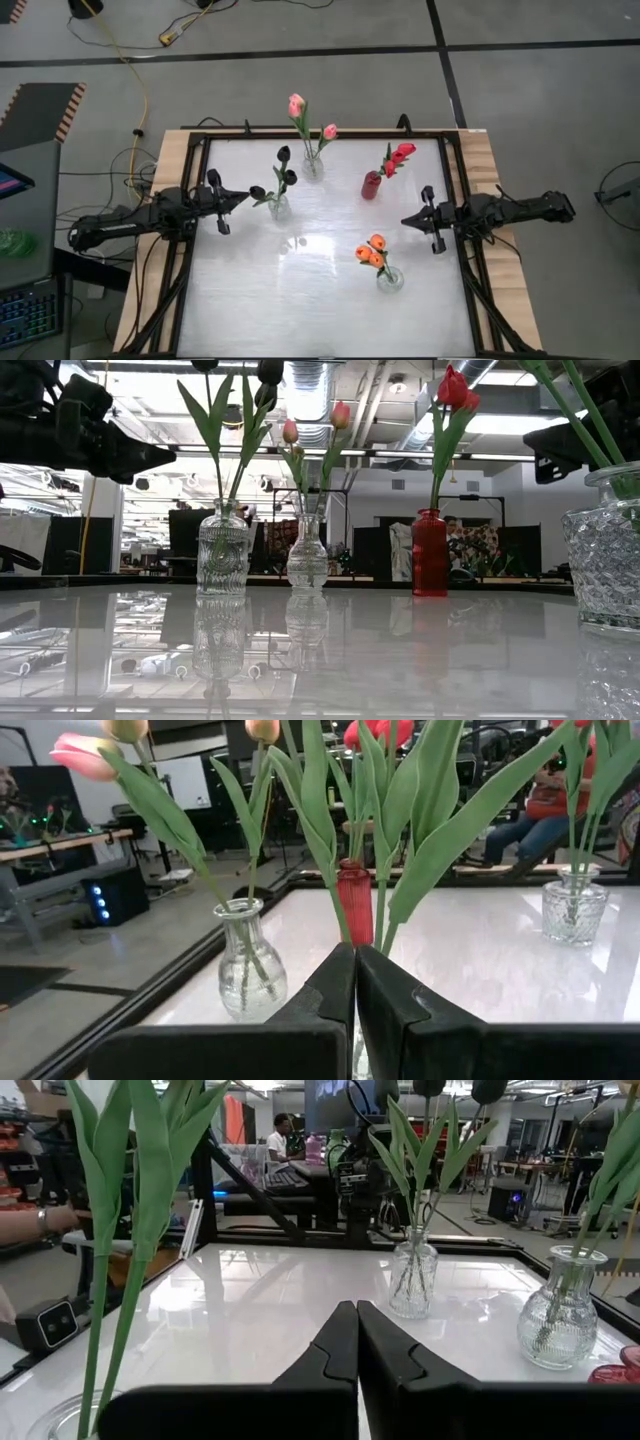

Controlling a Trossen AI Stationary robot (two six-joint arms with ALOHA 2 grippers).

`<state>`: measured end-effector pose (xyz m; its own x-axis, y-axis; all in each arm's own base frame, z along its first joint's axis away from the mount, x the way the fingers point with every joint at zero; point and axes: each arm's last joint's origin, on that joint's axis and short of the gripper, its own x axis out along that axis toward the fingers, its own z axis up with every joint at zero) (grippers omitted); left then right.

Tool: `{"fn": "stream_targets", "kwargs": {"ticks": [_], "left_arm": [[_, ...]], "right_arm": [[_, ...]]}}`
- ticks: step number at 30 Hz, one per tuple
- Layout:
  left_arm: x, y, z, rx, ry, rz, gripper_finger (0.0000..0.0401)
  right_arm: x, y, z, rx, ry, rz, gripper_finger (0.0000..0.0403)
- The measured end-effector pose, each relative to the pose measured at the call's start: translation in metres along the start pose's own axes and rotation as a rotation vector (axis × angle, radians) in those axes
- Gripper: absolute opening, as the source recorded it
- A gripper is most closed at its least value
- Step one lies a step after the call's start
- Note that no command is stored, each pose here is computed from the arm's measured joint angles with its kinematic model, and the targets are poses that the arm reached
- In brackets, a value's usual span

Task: Sort flowers into vase by color
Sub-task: Return to Home Position

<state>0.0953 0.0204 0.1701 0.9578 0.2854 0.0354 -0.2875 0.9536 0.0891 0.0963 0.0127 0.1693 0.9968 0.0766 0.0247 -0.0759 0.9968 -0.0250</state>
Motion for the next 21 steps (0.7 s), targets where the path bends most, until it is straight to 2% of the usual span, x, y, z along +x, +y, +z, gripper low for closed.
{"fn": "stream_targets", "kwargs": {"ticks": [15, 21], "left_arm": [[0.0, 0.0002, 0.0, -0.008, 0.0, 0.006, 0.0], [0.0, 0.0002, 0.0, -0.049, 0.0, 0.007, 0.0]], "right_arm": [[0.0001, 0.0, -0.0005, 0.0, 0.002, 0.0, 0.004], [0.0001, 0.0, -0.0006, 0.001, 0.003, 0.0, 0.004]]}}
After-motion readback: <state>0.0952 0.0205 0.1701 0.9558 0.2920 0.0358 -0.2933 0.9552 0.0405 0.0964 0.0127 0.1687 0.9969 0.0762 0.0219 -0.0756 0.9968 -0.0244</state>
